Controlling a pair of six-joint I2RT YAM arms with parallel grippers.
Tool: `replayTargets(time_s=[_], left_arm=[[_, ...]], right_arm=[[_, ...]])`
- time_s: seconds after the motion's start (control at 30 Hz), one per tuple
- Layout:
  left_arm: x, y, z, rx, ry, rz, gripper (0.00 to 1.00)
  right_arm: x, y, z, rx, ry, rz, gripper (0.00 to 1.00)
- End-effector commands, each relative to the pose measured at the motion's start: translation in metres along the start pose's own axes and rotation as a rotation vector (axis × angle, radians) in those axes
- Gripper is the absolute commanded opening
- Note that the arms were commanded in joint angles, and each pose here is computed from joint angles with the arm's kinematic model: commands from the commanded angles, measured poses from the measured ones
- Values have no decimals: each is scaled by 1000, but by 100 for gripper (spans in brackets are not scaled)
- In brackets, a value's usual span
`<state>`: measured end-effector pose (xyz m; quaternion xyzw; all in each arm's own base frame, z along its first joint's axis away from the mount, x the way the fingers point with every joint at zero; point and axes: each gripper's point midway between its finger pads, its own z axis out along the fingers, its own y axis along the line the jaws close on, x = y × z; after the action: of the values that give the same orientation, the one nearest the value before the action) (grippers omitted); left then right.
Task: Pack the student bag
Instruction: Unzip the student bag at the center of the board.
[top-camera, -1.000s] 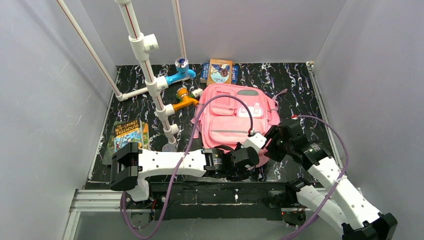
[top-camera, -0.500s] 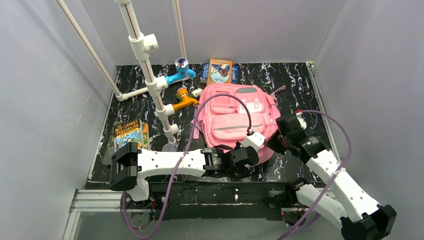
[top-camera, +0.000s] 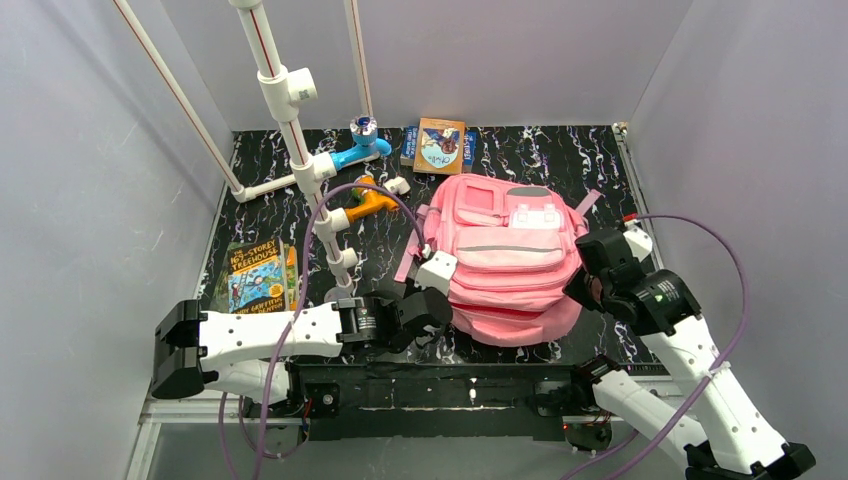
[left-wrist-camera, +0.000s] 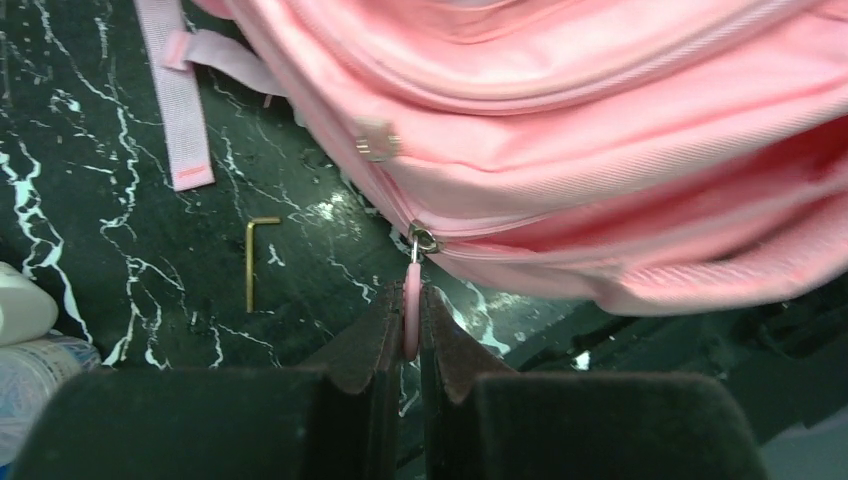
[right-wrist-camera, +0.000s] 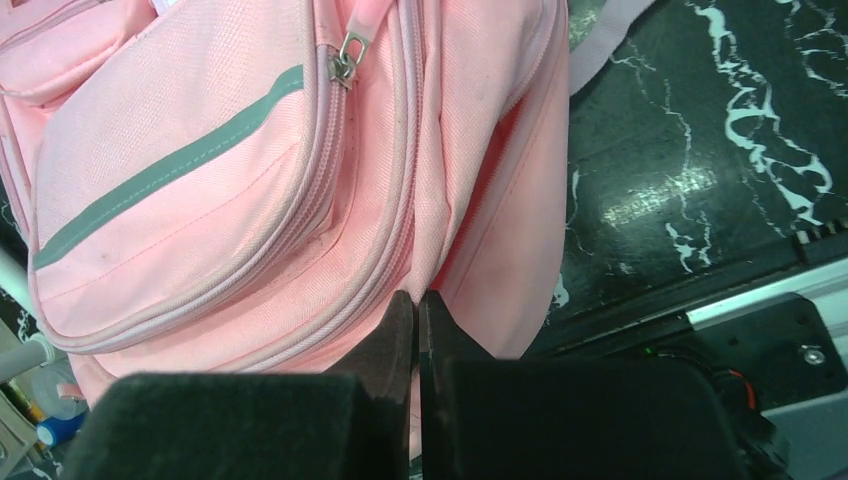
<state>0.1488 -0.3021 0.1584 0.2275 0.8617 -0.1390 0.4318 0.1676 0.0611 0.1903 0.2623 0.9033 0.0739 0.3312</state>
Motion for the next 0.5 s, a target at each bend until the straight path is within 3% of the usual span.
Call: replayTargets(time_s=[0.0, 0.13, 0.33, 0.47], left_arm=[[-6, 58, 6, -222, -35, 66, 0], [-16, 69, 16, -276, -35, 102, 0], [-42, 43, 21, -157, -77, 98, 0], [-48, 46, 33, -206, -44, 128, 0]], right_arm=[[-44, -44, -31, 192, -192, -38, 1], [-67, -50, -44, 270, -250, -104, 1], [-102, -46, -60, 362, -328, -207, 1], [-123, -43, -75, 381, -394, -219, 1]])
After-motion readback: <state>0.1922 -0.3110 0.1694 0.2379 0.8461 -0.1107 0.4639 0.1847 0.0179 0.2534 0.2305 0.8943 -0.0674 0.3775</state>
